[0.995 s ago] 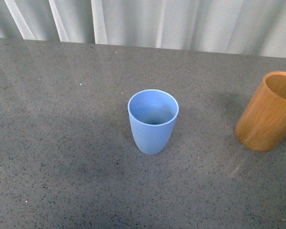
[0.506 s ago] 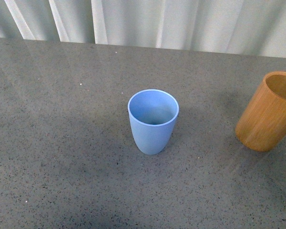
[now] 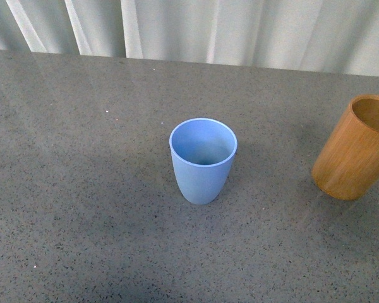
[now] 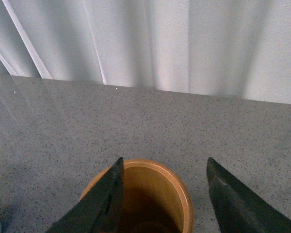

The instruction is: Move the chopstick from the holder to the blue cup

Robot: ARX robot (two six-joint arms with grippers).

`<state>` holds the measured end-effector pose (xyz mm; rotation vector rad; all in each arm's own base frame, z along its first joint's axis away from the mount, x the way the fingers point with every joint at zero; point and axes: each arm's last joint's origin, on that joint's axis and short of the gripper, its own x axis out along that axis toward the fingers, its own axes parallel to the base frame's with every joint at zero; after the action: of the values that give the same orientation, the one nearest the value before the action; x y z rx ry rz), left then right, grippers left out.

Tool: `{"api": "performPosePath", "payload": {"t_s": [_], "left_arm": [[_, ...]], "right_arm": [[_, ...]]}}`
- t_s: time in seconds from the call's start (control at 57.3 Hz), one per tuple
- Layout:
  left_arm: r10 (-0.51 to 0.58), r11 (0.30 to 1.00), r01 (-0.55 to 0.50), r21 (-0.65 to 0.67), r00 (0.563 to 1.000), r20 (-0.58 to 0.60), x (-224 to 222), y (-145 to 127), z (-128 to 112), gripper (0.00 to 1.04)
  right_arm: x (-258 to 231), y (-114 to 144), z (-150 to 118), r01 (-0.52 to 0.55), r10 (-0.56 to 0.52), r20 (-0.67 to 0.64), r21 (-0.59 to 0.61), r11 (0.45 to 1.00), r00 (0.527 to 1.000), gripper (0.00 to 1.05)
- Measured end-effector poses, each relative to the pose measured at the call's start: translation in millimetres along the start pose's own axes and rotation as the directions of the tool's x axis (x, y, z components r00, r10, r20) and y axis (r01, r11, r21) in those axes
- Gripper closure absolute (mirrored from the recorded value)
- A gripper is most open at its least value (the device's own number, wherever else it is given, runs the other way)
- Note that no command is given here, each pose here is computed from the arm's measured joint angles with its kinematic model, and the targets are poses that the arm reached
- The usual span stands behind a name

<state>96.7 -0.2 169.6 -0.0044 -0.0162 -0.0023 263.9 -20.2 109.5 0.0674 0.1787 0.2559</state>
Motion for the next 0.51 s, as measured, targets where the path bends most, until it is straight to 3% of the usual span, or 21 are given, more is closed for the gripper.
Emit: {"api": "performPosePath", "payload": {"t_s": [0.157,0.506], "left_arm": [[0.000,1.000,0.000,0.000,1.000,0.000,0.0,0.0,0.0,0.07],[0.000,1.000,0.000,0.000,1.000,0.000,0.0,0.0,0.0,0.07]], "right_arm": [[3.1,0.2,4.4,-0.007,0.007,0.005,0.031,1.000,1.000,0.92],[8.0,2.5,24.7,-0.027,0.026,0.021,0.061,0.998,0.999,0.92]]}}
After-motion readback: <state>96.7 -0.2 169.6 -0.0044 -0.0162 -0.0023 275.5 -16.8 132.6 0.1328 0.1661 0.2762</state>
